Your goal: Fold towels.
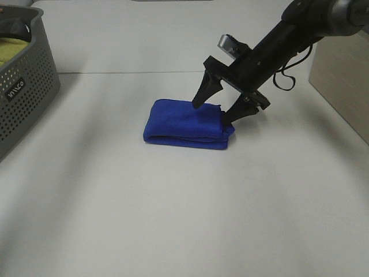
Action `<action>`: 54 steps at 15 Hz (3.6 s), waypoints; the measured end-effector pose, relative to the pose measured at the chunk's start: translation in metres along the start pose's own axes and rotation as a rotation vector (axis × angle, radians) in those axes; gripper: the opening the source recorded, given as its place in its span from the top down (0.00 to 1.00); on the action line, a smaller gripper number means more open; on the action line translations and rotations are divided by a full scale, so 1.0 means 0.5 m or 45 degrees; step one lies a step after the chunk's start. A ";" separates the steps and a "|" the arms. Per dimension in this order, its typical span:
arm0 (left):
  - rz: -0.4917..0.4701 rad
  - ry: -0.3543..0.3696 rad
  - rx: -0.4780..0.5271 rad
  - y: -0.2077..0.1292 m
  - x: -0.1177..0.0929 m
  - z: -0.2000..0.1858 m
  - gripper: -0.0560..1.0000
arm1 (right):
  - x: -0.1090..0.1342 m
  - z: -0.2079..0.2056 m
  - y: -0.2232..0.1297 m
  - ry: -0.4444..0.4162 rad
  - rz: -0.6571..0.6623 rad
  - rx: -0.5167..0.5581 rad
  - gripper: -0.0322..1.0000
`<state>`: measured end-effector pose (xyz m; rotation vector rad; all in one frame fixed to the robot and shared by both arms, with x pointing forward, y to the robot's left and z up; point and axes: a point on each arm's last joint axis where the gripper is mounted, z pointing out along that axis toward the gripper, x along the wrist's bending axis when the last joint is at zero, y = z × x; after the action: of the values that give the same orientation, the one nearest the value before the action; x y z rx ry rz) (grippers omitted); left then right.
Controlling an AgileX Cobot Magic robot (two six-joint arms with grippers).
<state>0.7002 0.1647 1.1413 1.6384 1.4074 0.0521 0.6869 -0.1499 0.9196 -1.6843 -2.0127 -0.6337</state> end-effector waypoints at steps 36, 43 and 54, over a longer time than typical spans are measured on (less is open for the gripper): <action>0.546 0.504 0.216 -0.710 0.006 -0.493 0.36 | 0.075 -0.331 -0.817 -0.701 -0.444 -0.793 0.21; 0.551 0.504 0.217 -0.710 0.006 -0.493 0.36 | 0.075 -0.331 -0.817 -0.701 -0.444 -0.793 0.21; 0.577 0.694 -0.346 -0.785 -0.030 -0.590 0.36 | 0.085 -0.349 -0.907 -0.788 -0.368 -1.243 0.21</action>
<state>0.2333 0.2907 1.0558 1.7466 1.3051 0.9703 0.2397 -0.2911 1.0540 -2.3380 -2.6287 -1.5377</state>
